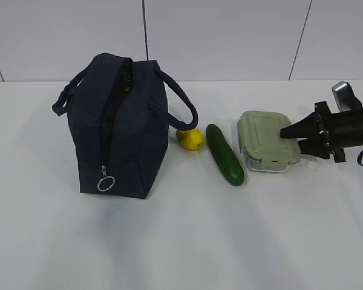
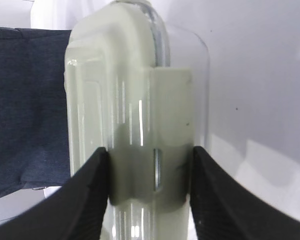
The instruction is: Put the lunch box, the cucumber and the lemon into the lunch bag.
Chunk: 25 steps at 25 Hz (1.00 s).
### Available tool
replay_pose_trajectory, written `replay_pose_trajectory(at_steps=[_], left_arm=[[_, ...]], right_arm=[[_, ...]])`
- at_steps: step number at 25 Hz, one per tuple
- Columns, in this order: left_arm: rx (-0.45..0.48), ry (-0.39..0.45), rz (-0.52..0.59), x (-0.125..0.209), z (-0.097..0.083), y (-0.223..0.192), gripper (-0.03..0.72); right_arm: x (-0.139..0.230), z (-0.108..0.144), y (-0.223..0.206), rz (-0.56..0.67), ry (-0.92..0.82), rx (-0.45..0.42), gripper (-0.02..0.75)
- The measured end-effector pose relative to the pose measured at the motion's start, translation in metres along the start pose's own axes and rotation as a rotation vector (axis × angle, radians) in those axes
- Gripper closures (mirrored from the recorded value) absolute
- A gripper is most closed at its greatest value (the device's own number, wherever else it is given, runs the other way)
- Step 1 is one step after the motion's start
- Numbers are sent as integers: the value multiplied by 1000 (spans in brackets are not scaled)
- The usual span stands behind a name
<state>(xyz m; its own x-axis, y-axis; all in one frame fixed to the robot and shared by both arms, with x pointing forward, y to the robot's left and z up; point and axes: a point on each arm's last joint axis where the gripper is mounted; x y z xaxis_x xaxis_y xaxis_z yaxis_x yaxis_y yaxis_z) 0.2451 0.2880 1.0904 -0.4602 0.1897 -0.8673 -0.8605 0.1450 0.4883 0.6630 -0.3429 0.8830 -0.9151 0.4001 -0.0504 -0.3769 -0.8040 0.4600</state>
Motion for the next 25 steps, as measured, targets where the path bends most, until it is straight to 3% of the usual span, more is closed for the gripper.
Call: replay_pose_trajectory(at_steps=[9,15,25], left_arm=[[75,5,61,-57,11,-39,361],[179,100,88,-78,14,-86,373],[307,178,182,-107,22,-169,379]], right_arm=[[0,5,3,-7,7,-2,384],[-1,18,9,-22,38,-4,384],[-1,37,20,-46,82,-11,384]])
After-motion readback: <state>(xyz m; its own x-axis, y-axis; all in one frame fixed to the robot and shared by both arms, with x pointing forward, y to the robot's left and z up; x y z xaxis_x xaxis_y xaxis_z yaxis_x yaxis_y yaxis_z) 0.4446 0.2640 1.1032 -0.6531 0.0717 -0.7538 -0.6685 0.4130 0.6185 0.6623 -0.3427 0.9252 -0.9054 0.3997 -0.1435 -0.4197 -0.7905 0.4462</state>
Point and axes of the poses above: a point on each arm's last joint axis where the gripper is mounted, y pointing back along that axis away from the gripper, z along the wrist's bending axis when the last joint is at zero, x = y × z, and after that the axes turned 12 degrees about -y, right-handed
